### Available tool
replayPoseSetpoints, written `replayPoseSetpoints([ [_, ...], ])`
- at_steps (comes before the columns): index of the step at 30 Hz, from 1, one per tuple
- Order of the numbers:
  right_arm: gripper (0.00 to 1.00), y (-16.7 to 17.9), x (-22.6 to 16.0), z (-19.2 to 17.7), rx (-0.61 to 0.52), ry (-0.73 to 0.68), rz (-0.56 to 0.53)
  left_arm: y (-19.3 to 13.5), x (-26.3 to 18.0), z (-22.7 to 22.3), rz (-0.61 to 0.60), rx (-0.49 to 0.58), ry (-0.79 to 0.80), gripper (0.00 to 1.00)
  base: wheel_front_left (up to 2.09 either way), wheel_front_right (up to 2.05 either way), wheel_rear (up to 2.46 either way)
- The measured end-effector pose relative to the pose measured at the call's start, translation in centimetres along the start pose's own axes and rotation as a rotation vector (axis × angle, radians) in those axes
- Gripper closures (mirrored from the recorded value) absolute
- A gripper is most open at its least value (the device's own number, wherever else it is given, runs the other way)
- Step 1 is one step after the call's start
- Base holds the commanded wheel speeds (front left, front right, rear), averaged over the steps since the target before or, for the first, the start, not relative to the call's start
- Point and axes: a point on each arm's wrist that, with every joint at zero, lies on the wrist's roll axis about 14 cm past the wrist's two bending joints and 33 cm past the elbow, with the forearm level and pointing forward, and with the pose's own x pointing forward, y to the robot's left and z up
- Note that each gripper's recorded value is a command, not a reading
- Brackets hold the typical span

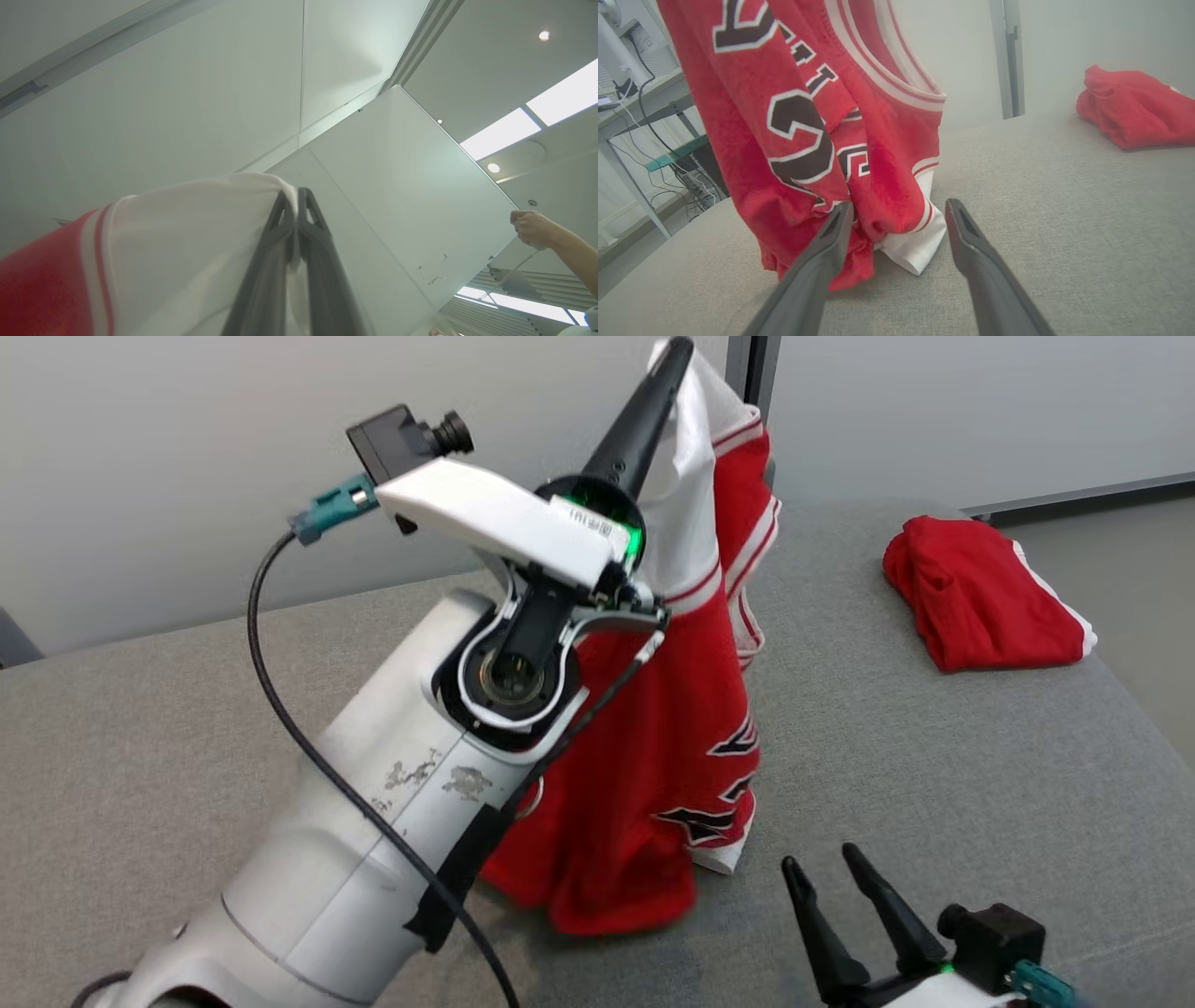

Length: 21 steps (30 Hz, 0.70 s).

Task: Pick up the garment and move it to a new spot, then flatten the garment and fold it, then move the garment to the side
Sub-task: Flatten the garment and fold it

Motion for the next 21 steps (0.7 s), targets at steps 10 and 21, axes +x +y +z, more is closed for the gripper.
replayPoseSetpoints([
  [10, 0.0, 5.1, 2.6, -4.8, -0.109, 0.202, 0.241, -1.8, 3.1, 2.7, -0.007, 0.031, -0.055, 1.0, 0.0, 0.0, 0.0],
  [21, 0.0, 8.3, 6.4, -2.1, -0.152, 0.134, 0.34, -1.8, 2.6, 5.1, 0.017, 0.092, -0.096, 1.0, 0.0, 0.0, 0.0],
])
